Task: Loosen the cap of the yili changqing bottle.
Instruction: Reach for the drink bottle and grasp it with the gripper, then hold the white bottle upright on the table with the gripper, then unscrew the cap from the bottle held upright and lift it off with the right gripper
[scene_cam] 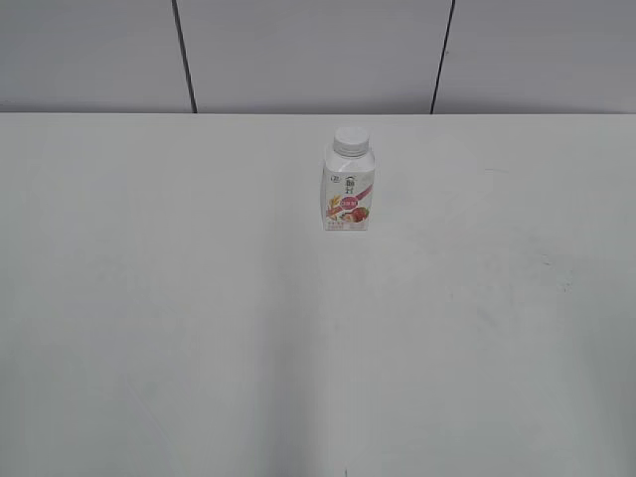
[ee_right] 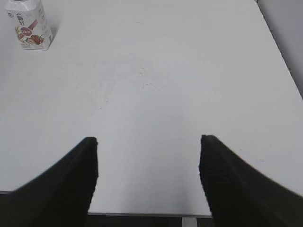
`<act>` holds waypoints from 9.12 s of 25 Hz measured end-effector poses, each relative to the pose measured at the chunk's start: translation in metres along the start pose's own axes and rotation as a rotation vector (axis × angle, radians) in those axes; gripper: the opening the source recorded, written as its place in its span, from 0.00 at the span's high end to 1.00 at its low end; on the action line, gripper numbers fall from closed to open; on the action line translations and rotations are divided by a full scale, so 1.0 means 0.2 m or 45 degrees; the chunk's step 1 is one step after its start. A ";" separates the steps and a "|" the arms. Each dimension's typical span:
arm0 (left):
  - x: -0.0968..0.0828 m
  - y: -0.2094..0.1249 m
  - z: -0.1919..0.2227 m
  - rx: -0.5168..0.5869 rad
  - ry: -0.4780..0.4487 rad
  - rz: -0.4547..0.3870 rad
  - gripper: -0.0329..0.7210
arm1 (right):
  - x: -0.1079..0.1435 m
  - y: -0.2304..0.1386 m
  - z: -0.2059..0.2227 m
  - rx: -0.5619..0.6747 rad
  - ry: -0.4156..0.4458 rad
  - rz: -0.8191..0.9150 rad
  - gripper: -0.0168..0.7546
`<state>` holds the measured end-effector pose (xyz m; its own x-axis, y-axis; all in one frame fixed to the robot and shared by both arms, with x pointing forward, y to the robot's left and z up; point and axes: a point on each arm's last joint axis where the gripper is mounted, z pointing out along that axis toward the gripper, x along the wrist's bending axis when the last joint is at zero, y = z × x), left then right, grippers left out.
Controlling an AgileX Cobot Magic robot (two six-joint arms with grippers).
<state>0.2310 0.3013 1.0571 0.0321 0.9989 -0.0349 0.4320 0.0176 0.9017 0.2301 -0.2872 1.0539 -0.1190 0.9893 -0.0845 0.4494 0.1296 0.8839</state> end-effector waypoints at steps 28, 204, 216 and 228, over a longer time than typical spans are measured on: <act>-0.26 0.43 1.30 -0.308 -0.350 0.236 0.52 | 0.00 0.00 0.00 0.000 0.000 -0.001 0.29; -0.90 -0.28 2.02 -0.175 -1.760 0.663 0.46 | 0.65 0.90 1.42 1.206 0.469 0.476 0.29; -0.90 -0.28 2.02 -0.176 -1.755 0.660 0.46 | 0.94 0.84 1.70 1.333 0.407 0.447 0.29; -0.90 -0.28 2.02 -0.177 -1.740 0.652 0.46 | 0.99 0.74 1.80 1.409 0.340 0.488 0.29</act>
<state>0.5660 0.1023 0.8385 0.9967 0.0803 -0.0064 0.0252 -0.2354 0.9716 0.5915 -0.0482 1.0034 0.0676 0.9480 0.3109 0.9971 -0.0531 -0.0546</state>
